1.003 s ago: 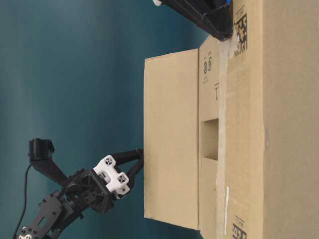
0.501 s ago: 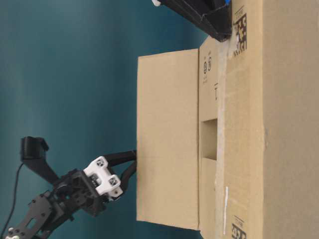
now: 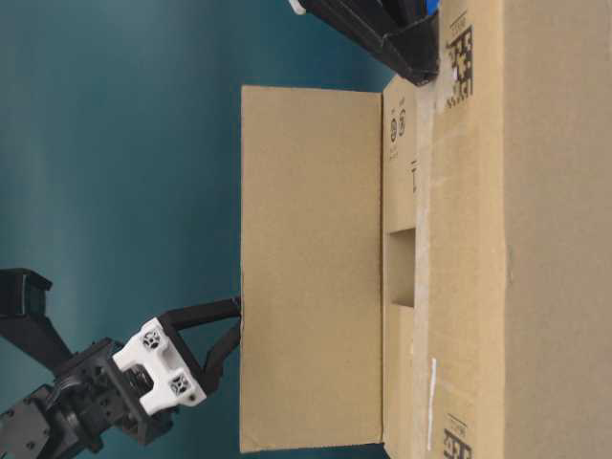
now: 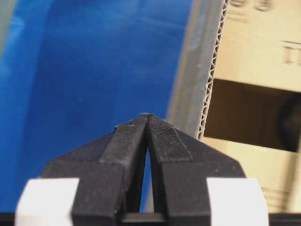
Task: Close the cardboard box.
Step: 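Fold the back top flap forward with the left gripper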
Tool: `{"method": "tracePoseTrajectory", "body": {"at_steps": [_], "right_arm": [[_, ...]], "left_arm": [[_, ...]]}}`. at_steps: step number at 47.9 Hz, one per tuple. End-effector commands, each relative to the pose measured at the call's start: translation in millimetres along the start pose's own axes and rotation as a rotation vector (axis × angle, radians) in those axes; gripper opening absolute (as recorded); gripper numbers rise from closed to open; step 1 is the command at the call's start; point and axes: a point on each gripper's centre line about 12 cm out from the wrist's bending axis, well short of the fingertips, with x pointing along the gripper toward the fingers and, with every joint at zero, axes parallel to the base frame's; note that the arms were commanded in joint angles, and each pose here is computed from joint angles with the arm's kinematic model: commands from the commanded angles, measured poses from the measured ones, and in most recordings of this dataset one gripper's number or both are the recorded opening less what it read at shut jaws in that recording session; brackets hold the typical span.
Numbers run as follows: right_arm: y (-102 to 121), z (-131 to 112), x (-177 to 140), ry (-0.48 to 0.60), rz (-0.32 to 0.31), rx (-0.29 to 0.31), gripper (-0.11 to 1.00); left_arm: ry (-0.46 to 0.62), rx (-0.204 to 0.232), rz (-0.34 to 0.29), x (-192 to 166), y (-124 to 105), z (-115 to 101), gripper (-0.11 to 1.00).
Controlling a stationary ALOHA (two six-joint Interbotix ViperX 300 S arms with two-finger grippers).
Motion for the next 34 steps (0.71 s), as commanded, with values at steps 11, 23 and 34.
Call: {"method": "tracePoseTrajectory", "body": {"at_steps": [11,23,34], "right_arm": [[-3,10,1,-0.032,-0.009,0.007,0.0],[-4,11,1,-0.033,-0.011,0.007,0.0],[-4,12,0,-0.038,-0.013,0.008,0.0]], "left_arm": [[-0.033,0.006,-0.08,-16,-48,-7,0.0],[-0.074,-0.026,-0.123,-5,-74,-39,0.0],[-0.119,-0.109,-0.137,7,-79,-70,0.0]]}}
